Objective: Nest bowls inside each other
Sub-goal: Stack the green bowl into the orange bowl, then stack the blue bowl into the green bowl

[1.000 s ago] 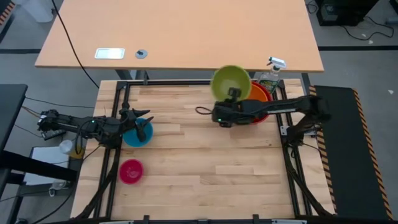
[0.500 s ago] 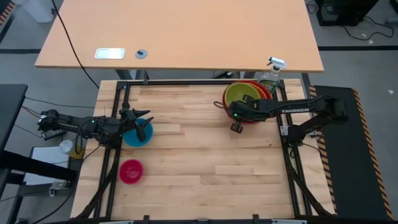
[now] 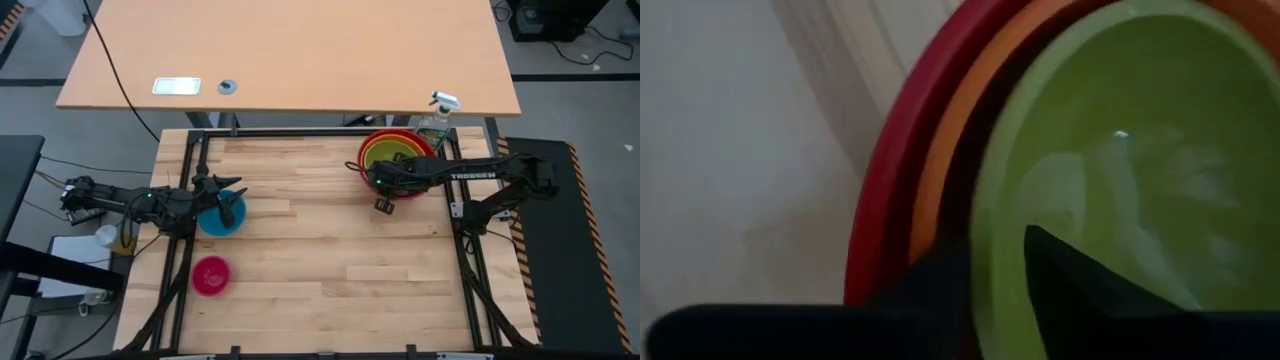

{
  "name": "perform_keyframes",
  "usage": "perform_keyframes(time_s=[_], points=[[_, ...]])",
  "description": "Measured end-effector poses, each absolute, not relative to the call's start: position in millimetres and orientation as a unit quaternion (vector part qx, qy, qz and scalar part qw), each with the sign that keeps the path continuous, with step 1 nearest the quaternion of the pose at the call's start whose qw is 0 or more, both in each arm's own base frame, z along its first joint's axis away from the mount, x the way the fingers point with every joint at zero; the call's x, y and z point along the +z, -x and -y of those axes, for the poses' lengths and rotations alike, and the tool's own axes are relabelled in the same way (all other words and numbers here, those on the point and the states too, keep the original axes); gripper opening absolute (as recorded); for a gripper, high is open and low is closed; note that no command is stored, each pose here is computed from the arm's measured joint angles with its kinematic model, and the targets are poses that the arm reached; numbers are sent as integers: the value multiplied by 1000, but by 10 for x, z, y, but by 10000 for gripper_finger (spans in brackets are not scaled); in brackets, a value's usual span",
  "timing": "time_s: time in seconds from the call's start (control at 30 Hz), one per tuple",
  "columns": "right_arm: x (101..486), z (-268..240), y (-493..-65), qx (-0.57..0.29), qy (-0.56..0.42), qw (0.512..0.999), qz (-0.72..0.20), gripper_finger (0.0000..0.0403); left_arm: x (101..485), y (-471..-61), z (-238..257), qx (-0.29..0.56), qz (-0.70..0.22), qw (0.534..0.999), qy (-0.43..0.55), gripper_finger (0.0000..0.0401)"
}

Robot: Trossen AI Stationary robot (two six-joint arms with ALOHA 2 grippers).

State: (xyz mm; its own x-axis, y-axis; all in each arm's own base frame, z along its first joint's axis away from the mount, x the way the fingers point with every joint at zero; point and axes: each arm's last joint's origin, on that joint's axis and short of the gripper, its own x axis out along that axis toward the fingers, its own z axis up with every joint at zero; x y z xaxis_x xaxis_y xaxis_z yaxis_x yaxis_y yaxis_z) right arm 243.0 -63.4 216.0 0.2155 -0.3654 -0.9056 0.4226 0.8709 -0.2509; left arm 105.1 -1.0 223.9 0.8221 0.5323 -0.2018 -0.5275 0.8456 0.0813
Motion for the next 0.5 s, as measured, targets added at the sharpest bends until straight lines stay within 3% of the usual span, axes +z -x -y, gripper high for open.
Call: perform_keyframes(time_s=[0.17, 0.3, 0.5], points=[[2607, 619, -2487, -289, -19, 772, -566, 136, 2230, -1057, 17, 258, -106, 960, 26, 165], [2840, 528, -2663, -274, 32, 820, -502, 138, 2183, -1093, 0, 226, -125, 962, 87, 159], [2906, 348, -3025, -186, 72, 900, -389, 138, 2096, -1212, -66, 206, -195, 950, 134, 144]])
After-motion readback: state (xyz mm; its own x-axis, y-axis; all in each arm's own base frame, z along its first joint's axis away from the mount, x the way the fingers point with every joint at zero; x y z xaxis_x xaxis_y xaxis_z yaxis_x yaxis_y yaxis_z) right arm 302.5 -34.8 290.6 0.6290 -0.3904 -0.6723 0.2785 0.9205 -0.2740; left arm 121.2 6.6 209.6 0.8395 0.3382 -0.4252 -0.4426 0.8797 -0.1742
